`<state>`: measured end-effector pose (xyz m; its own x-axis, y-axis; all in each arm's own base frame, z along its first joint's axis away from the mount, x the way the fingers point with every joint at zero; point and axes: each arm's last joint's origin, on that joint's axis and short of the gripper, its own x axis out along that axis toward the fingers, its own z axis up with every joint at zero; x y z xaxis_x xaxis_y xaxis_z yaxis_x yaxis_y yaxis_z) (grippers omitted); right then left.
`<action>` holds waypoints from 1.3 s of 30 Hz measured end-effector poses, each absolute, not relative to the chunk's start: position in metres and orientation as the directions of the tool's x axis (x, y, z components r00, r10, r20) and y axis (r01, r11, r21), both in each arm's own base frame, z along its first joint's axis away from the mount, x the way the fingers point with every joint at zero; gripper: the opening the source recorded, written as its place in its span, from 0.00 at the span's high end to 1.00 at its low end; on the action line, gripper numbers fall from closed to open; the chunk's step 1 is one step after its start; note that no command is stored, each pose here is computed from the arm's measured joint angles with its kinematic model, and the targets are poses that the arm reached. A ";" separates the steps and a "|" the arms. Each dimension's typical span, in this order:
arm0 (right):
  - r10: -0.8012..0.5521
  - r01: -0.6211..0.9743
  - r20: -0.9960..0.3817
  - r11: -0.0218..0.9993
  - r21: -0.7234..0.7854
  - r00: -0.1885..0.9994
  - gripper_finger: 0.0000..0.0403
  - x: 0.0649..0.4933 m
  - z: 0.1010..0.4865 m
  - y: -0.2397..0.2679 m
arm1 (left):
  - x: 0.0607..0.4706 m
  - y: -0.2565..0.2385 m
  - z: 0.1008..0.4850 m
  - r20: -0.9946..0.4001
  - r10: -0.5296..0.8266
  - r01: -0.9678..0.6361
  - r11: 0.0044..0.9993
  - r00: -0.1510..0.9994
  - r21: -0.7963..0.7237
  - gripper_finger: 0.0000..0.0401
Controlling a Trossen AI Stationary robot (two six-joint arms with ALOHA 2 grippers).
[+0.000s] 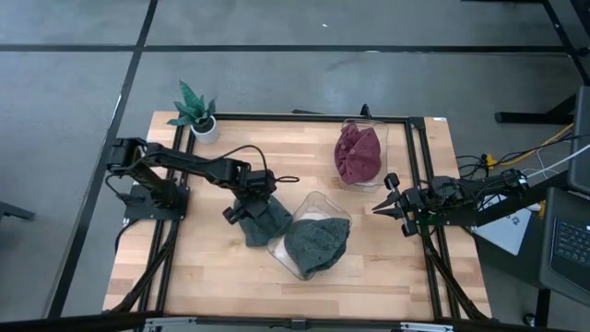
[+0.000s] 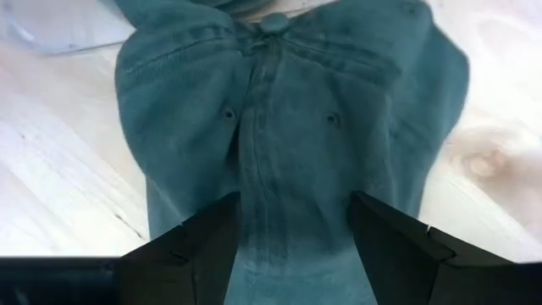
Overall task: Pick & Place hat
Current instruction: Put the black cap into the bottom transparent bin
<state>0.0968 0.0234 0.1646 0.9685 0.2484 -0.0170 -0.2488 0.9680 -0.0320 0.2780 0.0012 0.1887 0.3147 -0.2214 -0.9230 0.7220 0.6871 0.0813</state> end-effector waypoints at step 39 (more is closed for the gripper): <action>0.249 -0.250 -0.017 0.968 -0.033 0.968 0.91 0.097 0.165 0.023 | 0.296 0.006 0.142 -0.957 -0.193 0.597 0.802 0.217 -0.027 0.96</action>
<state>0.0967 0.0235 0.1646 0.9683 0.2491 -0.0166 -0.2495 0.9678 -0.0330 0.2955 0.0064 0.1424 0.2172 -0.1933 -0.9568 0.5970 0.8018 -0.0265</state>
